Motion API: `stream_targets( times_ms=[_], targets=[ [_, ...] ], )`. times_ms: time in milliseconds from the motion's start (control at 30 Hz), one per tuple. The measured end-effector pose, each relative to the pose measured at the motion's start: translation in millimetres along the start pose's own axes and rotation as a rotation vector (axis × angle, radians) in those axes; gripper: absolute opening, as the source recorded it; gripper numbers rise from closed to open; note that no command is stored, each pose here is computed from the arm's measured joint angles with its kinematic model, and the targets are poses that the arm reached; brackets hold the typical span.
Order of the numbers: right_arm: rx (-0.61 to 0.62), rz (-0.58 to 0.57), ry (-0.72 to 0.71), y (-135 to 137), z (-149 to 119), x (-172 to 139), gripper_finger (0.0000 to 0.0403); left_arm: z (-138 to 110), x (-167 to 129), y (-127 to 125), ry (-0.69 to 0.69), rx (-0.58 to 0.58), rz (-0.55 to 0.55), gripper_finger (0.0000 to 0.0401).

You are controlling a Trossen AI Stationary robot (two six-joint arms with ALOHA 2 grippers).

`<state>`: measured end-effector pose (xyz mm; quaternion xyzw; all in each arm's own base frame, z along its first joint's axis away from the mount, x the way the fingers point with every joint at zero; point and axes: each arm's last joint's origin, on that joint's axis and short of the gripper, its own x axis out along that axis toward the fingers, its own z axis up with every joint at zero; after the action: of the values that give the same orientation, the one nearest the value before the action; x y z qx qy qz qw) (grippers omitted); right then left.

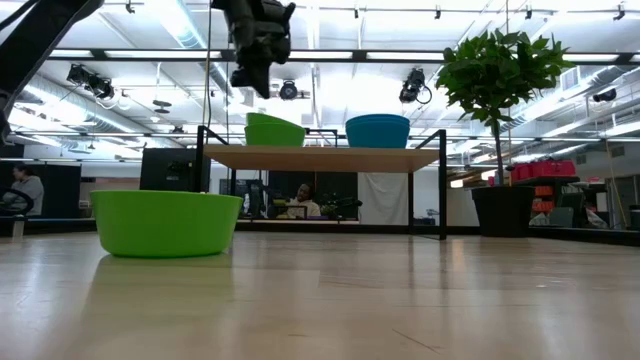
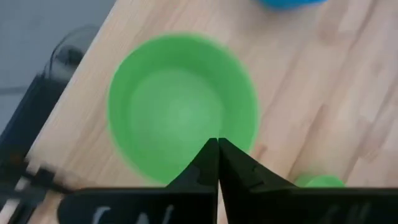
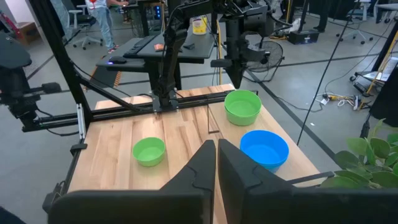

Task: Pick & Place Mini bowls
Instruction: Stack the top green bowl on the green bowl on the shelf

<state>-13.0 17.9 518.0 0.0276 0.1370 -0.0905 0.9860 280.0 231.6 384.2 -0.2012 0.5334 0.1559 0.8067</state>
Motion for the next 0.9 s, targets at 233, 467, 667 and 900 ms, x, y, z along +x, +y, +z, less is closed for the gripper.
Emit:
stream_targets(
  times_ms=[233,467,667,900],
  targets=[
    [0.000,0.000,0.000,0.0,0.0,0.1,0.0023,18.3,-1.8,-19.3,-0.192,0.131,-0.078,0.0004],
    [0.000,0.000,0.000,0.0,0.0,0.0,0.0023,30.4,-8.5,-44.5,-0.394,0.197,-0.066,0.0002],
    [0.000,0.000,0.001,-0.1,0.0,0.1,0.0023,22.3,-15.2,-45.7,-0.562,0.214,-0.093,0.0002],
    [0.000,0.000,0.000,0.0,0.0,0.1,0.0023,-12.4,-6.1,-35.3,-0.628,0.209,-0.075,0.0001]
  ],
)
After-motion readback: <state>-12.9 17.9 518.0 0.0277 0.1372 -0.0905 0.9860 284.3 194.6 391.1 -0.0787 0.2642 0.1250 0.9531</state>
